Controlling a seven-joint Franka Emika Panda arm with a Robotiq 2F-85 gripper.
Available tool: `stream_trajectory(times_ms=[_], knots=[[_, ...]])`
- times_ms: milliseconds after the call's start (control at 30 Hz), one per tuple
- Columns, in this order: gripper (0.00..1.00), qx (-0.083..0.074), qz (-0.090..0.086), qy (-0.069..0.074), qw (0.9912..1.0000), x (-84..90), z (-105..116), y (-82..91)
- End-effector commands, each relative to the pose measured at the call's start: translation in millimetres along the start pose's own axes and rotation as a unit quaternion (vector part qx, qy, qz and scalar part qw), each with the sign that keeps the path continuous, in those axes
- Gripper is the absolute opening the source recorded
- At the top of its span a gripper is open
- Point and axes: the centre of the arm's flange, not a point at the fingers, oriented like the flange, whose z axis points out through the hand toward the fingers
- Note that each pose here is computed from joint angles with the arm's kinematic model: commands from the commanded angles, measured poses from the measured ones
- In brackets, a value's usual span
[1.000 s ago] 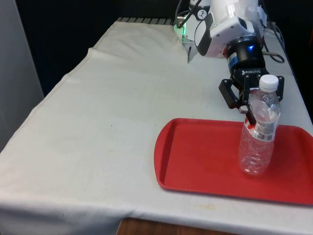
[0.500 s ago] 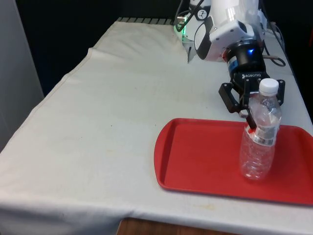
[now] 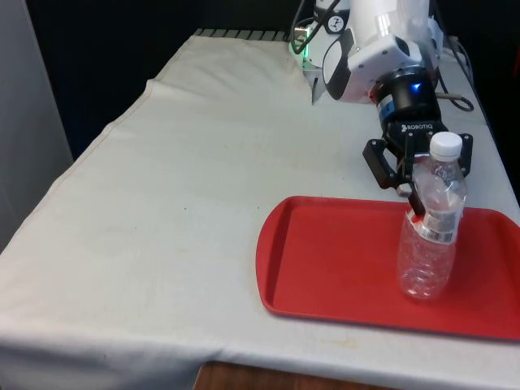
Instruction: Place the bottle upright on the tray.
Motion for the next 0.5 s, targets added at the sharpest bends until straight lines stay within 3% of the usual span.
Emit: stream_trajectory(times_ms=[0, 33, 467], knots=[[0.35, 0.0, 0.0, -0.001, 1.0, -1.2, 0.4, -0.1], [0.35, 0.001, 0.002, 0.004, 0.99999, -1.5, 0.8, 0.0], [0.35, 0.001, 0.002, 0.002, 1.0, -4.3, 1.9, -0.1]])
